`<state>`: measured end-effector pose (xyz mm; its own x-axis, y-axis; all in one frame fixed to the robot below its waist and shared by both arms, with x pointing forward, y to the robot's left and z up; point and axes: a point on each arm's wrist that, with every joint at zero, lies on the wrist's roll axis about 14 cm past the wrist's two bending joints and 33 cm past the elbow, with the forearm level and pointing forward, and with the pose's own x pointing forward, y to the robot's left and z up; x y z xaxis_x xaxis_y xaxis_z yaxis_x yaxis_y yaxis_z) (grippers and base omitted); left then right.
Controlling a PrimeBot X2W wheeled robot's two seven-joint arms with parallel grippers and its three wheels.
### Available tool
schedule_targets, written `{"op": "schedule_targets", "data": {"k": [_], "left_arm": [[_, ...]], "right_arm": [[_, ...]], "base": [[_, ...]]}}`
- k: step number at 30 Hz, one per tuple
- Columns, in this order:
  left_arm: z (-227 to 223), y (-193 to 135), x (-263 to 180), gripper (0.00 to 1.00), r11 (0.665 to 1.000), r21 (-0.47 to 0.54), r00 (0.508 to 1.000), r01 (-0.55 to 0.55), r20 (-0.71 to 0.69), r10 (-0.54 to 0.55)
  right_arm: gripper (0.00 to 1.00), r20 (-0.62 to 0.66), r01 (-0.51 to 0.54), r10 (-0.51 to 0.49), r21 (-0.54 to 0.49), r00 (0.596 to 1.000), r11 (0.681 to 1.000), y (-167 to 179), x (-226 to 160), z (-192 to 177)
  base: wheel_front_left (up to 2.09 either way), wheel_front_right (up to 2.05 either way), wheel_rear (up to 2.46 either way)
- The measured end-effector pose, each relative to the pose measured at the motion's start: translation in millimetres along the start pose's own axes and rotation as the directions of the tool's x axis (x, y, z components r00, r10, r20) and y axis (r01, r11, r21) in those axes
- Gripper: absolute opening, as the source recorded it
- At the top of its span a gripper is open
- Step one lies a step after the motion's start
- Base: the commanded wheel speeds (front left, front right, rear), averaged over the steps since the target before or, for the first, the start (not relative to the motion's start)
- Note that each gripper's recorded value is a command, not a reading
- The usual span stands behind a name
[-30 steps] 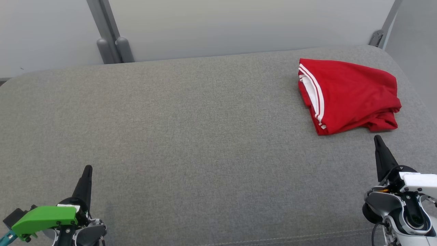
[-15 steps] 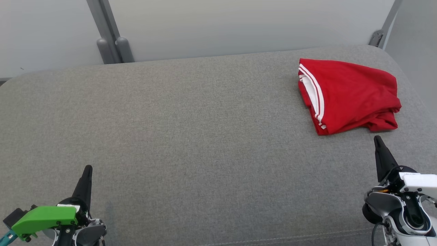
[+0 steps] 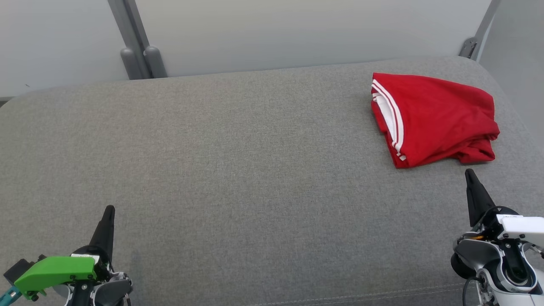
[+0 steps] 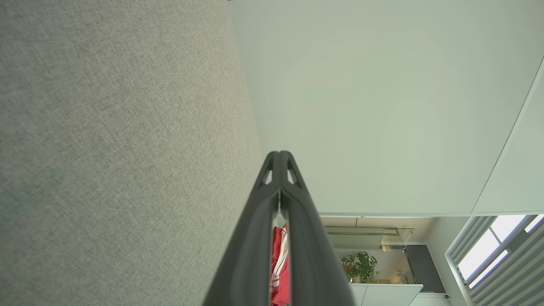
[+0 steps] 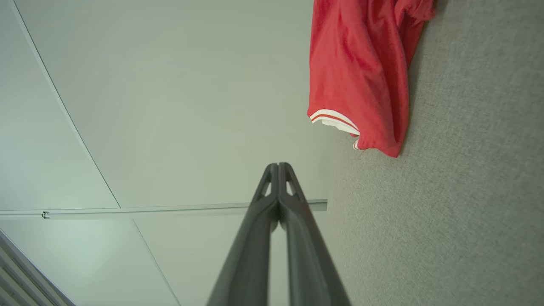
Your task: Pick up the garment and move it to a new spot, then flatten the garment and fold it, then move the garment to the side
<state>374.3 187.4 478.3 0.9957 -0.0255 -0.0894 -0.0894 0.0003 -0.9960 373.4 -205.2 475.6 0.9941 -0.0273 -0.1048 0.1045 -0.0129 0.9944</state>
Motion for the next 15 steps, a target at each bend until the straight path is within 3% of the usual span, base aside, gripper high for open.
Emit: {"op": "schedule_targets", "data": {"k": [15], "left_arm": [[-0.4,-0.1,0.0,0.00,1.000,0.000,1.000,0.000,-0.003,0.000]], "right_arm": [[0.00,0.001,0.002,-0.002,0.002,1.000,1.000,-0.8,-0.1,-0.1]], "base": [[0.00,0.00,0.00]]}}
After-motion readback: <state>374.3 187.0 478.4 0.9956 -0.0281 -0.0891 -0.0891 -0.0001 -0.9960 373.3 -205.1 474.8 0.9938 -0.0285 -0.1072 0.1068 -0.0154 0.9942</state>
